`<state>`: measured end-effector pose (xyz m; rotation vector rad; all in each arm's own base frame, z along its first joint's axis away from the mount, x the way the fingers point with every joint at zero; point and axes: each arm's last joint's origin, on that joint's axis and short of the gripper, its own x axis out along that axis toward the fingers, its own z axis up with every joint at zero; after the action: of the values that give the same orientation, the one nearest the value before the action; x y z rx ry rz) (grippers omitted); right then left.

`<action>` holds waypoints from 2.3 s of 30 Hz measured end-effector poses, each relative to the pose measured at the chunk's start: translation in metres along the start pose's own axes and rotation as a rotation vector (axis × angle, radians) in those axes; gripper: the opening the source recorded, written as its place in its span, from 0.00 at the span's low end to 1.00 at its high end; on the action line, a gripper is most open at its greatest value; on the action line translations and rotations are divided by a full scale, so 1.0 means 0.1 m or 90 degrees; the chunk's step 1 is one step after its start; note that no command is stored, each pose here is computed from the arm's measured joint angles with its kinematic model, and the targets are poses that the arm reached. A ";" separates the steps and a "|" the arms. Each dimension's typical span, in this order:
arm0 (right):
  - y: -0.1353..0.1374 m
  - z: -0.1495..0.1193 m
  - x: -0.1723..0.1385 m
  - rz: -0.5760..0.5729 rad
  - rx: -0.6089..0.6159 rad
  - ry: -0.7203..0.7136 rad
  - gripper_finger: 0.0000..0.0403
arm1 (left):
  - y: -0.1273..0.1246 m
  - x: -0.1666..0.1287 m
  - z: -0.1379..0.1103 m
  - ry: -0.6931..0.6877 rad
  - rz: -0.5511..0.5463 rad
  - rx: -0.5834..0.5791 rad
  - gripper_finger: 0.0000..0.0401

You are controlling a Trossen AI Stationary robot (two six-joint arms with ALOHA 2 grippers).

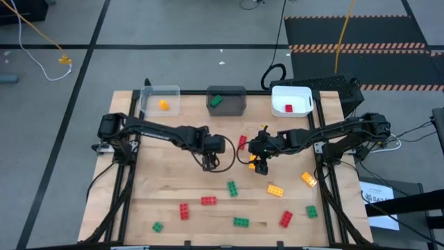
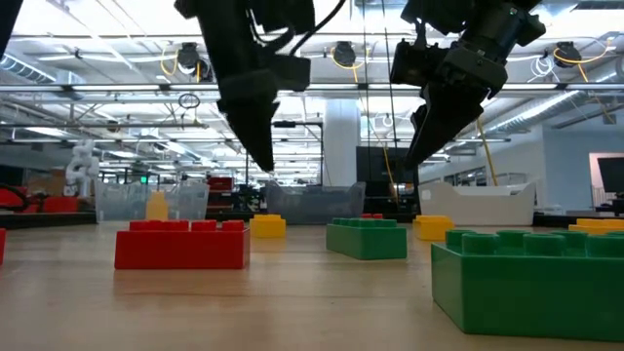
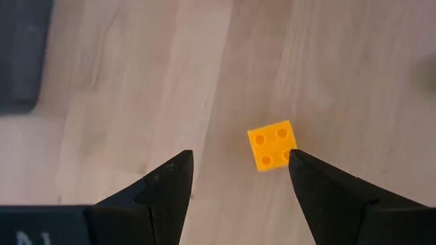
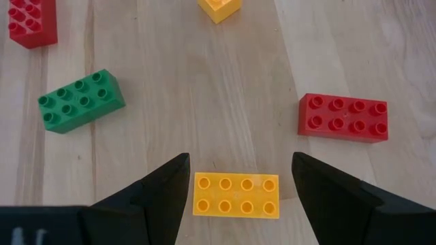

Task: Sort & place blocks by color
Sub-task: Put the 4 stud yellow game piece into the transparent bin

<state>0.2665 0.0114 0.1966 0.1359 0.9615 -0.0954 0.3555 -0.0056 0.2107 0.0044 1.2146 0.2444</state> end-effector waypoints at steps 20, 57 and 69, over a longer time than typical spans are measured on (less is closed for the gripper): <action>0.00 0.00 0.00 0.000 -0.005 0.000 0.62 | 0.04 0.24 -0.08 -0.052 -0.062 0.148 0.61; 0.00 -0.02 0.00 -0.003 -0.001 0.013 0.62 | -0.08 0.74 -0.18 0.060 -0.058 -0.137 0.60; 0.00 -0.02 0.00 -0.004 -0.001 0.013 0.62 | -0.03 0.65 -0.11 0.088 -0.048 -0.083 0.35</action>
<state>0.2648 0.0112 0.1953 0.1328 0.9817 -0.0993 0.3669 0.0021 0.1463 -0.1735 1.3313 0.2610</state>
